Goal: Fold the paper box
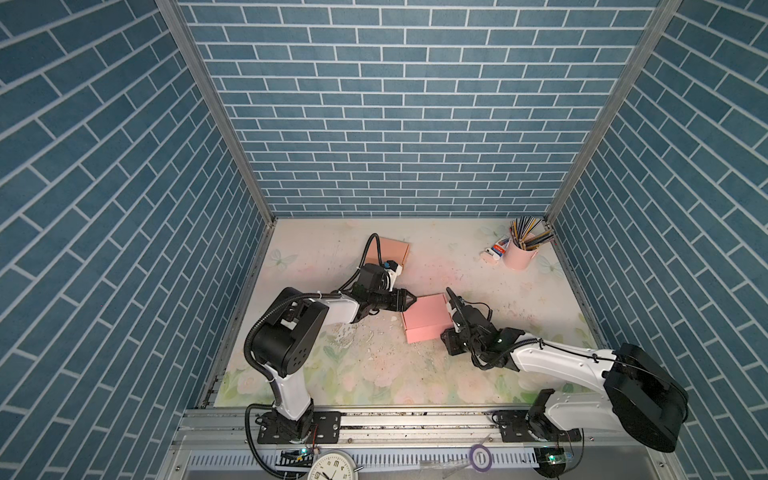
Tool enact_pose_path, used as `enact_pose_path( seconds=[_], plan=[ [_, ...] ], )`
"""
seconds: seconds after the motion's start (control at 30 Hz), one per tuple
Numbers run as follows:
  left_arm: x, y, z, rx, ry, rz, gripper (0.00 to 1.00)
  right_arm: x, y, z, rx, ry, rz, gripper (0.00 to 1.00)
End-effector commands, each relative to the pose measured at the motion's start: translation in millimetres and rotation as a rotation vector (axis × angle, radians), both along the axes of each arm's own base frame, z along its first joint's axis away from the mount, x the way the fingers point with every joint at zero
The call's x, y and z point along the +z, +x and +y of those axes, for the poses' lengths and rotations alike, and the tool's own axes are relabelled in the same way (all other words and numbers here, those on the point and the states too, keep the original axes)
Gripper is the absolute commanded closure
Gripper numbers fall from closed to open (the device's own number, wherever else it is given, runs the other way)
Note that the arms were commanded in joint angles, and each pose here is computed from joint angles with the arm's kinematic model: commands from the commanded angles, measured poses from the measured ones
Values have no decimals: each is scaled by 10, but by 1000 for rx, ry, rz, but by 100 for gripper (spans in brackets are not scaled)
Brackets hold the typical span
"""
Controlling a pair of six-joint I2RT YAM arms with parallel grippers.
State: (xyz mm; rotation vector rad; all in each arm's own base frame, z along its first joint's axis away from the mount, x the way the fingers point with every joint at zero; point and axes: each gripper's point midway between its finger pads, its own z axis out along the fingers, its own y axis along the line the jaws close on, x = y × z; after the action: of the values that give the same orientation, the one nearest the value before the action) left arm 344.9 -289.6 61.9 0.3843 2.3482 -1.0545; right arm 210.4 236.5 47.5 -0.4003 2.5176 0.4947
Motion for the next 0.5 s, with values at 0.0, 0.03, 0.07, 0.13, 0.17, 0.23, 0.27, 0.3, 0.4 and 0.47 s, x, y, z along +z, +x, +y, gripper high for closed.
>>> enact_pose_path(
  seconds=[0.0, 0.03, 0.07, 0.13, 0.17, 0.23, 0.27, 0.3, 0.4, 0.47],
  plan=[
    [10, -101, 0, -34, -23, -13, 37, 18, 61, 42, -4, -8, -19, 62],
    [-2, -141, 9, -37, -24, -11, 38, 0, 64, 44, -3, -14, -16, 62],
    [-6, -178, 20, -38, -24, -11, 38, -16, 66, 48, -3, -17, -14, 62],
    [-14, -256, 24, -44, -27, -9, 39, -40, 72, 60, -2, -21, -9, 62],
    [-25, -299, 29, -46, -27, -5, 39, -45, 80, 65, -3, -21, -9, 62],
    [-20, -357, 29, -48, -32, -5, 40, -51, 86, 79, -2, -19, -9, 61],
    [-22, -392, 28, -50, -33, -5, 40, -51, 90, 91, 0, -17, -9, 61],
    [-29, -419, 27, -51, -35, -3, 40, -53, 93, 101, 3, -17, -7, 61],
    [-28, -499, 5, -60, -39, -2, 40, -59, 106, 136, 10, -19, -1, 61],
    [-30, -551, -18, -66, -41, 4, 41, -72, 109, 147, 10, -19, 2, 61]
  ],
)
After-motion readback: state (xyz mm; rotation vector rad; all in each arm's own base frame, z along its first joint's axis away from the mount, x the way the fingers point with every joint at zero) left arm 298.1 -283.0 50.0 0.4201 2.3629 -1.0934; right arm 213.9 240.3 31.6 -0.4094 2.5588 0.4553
